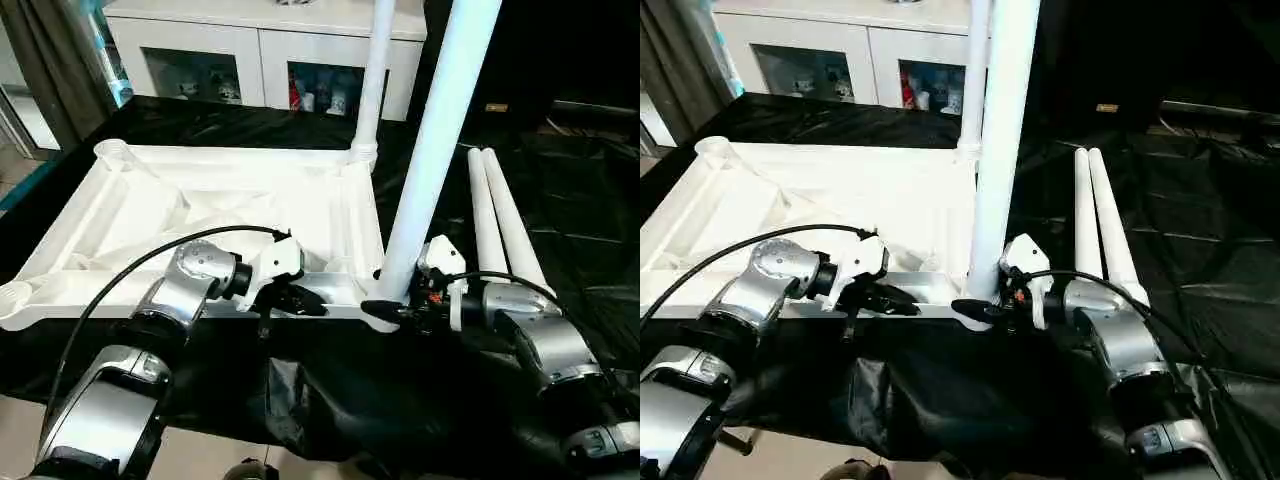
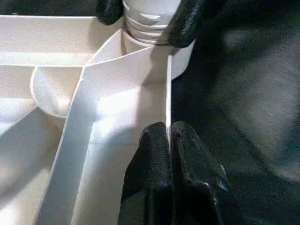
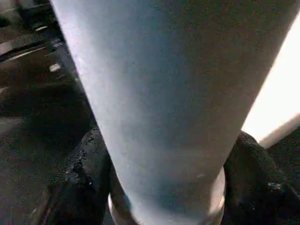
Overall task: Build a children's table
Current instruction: Rotate leg to tighten
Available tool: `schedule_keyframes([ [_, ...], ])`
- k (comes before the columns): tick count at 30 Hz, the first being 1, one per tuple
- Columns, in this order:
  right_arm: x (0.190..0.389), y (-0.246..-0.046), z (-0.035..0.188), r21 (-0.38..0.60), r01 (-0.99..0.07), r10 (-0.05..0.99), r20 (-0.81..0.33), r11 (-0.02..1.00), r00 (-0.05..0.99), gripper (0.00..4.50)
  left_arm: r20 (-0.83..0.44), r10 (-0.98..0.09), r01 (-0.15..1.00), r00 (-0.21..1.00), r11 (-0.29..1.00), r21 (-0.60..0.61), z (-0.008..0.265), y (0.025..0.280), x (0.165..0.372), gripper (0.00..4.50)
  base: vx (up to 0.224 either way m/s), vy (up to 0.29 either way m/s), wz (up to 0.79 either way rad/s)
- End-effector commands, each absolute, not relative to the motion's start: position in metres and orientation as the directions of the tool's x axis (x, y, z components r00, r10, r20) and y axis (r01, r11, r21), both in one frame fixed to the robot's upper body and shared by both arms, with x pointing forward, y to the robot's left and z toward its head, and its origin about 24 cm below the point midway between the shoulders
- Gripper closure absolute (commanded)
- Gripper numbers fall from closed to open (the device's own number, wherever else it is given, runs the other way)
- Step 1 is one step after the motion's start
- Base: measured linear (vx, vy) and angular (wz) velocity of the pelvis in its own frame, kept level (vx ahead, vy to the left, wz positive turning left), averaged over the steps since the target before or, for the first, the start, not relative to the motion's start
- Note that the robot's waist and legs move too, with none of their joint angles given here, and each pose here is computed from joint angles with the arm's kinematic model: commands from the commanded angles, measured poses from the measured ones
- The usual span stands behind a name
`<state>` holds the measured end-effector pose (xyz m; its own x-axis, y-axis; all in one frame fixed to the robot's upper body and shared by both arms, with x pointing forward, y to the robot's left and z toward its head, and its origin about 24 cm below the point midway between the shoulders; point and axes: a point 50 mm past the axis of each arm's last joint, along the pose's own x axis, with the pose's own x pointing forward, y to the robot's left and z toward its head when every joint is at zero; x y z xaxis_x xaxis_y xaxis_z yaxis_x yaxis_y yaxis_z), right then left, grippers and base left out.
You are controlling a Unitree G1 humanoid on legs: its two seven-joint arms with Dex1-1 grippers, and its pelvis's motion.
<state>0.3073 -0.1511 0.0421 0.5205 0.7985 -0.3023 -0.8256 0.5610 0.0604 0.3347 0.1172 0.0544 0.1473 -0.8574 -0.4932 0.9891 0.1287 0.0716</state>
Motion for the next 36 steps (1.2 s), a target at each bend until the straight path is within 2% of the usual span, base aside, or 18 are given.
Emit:
schedule_keyframes([
  [1, 0.31, -0.147, 0.023, 0.097, -0.727, 0.707, -0.349, 0.68, 0.615, 1.8, -0.412, -0.86, 0.953, 0.302, 0.269, 0.137, 0.07, 0.1, 0.351, 4.5, 0.0, 0.0, 0.0],
  [2, 0.317, -0.147, 0.019, 0.131, -0.601, 0.606, -0.33, 0.788, 0.723, 1.8, -0.399, -0.85, 0.939, 0.343, 0.314, 0.137, 0.07, 0.091, 0.355, 4.5, 0.0, 0.0, 0.0],
  [5, 0.325, -0.141, 0.011, 0.179, -0.445, 0.479, -0.335, 0.878, 0.811, 1.8, -0.381, -0.832, 0.915, 0.403, 0.379, 0.139, 0.07, 0.074, 0.358, 4.5, 0.0, 0.0, 0.0],
  [7, 0.329, -0.129, 0.008, 0.174, -0.389, 0.426, -0.344, 0.905, 0.837, 1.8, -0.366, -0.81, 0.887, 0.458, 0.443, 0.13, 0.069, 0.059, 0.361, 4.5, 0.0, 0.0, 0.0],
  [8, 0.329, -0.129, 0.008, 0.174, -0.389, 0.426, -0.344, 0.905, 0.837, 1.8, -0.366, -0.81, 0.887, 0.458, 0.443, 0.13, 0.069, 0.059, 0.361, 4.5, 0.0, 0.0, 0.0],
  [10, 0.332, -0.115, 0.008, 0.163, -0.377, 0.411, -0.346, 0.912, 0.843, 1.8, -0.363, -0.794, 0.869, 0.488, 0.478, 0.124, 0.068, 0.048, 0.362, 4.5, 0.0, 0.0, 0.0],
  [11, 0.334, -0.101, 0.011, 0.151, -0.405, 0.432, -0.337, 0.902, 0.836, 1.8, -0.363, -0.794, 0.87, 0.487, 0.476, 0.126, 0.067, 0.042, 0.361, 4.5, 0.0, 0.0, 0.0],
  [12, 0.335, -0.094, 0.013, 0.155, -0.434, 0.461, -0.323, 0.887, 0.827, 1.8, -0.363, -0.8, 0.876, 0.478, 0.465, 0.129, 0.067, 0.04, 0.36, 4.5, 0.0, 0.0, 0.0],
  [14, 0.335, -0.088, 0.018, 0.169, -0.471, 0.501, -0.291, 0.866, 0.815, 1.1, -0.366, -0.815, 0.892, 0.45, 0.431, 0.137, 0.068, 0.039, 0.358, 4.5, 0.0, 0.0, 0.0],
  [16, 0.336, -0.087, 0.022, 0.186, -0.504, 0.537, -0.26, 0.844, 0.803, 1.08, -0.366, -0.826, 0.903, 0.429, 0.408, 0.138, 0.068, 0.04, 0.357, 4.5, 0.0, 0.0, 0.0],
  [17, 0.336, -0.088, 0.024, 0.188, -0.519, 0.552, -0.249, 0.834, 0.796, 0.88, -0.364, -0.828, 0.903, 0.428, 0.407, 0.136, 0.069, 0.042, 0.357, 4.5, 0.0, 0.0, 0.0],
  [18, 0.337, -0.089, 0.025, 0.183, -0.532, 0.562, -0.243, 0.827, 0.79, 0.88, -0.362, -0.829, 0.904, 0.426, 0.406, 0.135, 0.069, 0.043, 0.358, 4.5, 0.0, 0.0, 0.0],
  [19, 0.337, -0.09, 0.026, 0.177, -0.54, 0.568, -0.239, 0.823, 0.788, 0.65, -0.361, -0.83, 0.904, 0.425, 0.405, 0.134, 0.069, 0.044, 0.358, 4.5, 0.0, 0.0, 0.0],
  [23, 0.334, -0.105, 0.035, 0.114, -0.691, 0.696, -0.215, 0.714, 0.685, 0.59, -0.358, -0.873, 0.944, 0.331, 0.301, 0.137, 0.07, 0.056, 0.353, 4.5, 0.0, 0.0, 0.0],
  [27, 0.321, -0.128, 0.041, 0.087, -0.83, 0.819, -0.247, 0.551, 0.518, 0.59, -0.39, -0.904, 0.983, 0.176, 0.144, 0.11, 0.067, 0.077, 0.343, 4.5, 0.0, 0.0, 0.0],
  [32, 0.313, -0.154, 0.05, 0.086, -0.892, 0.874, -0.263, 0.443, 0.409, 0.59, -0.432, -0.899, 0.996, 0.074, 0.047, 0.073, 0.066, 0.105, 0.335, 4.5, 0.0, 0.0, 0.0],
  [36, 0.31, -0.16, 0.052, 0.079, -0.907, 0.882, -0.282, 0.413, 0.377, 0.59, -0.447, -0.894, 0.999, 0.033, 0.01, 0.054, 0.066, 0.115, 0.331, 4.5, 0.0, 0.0, 0.0],
])
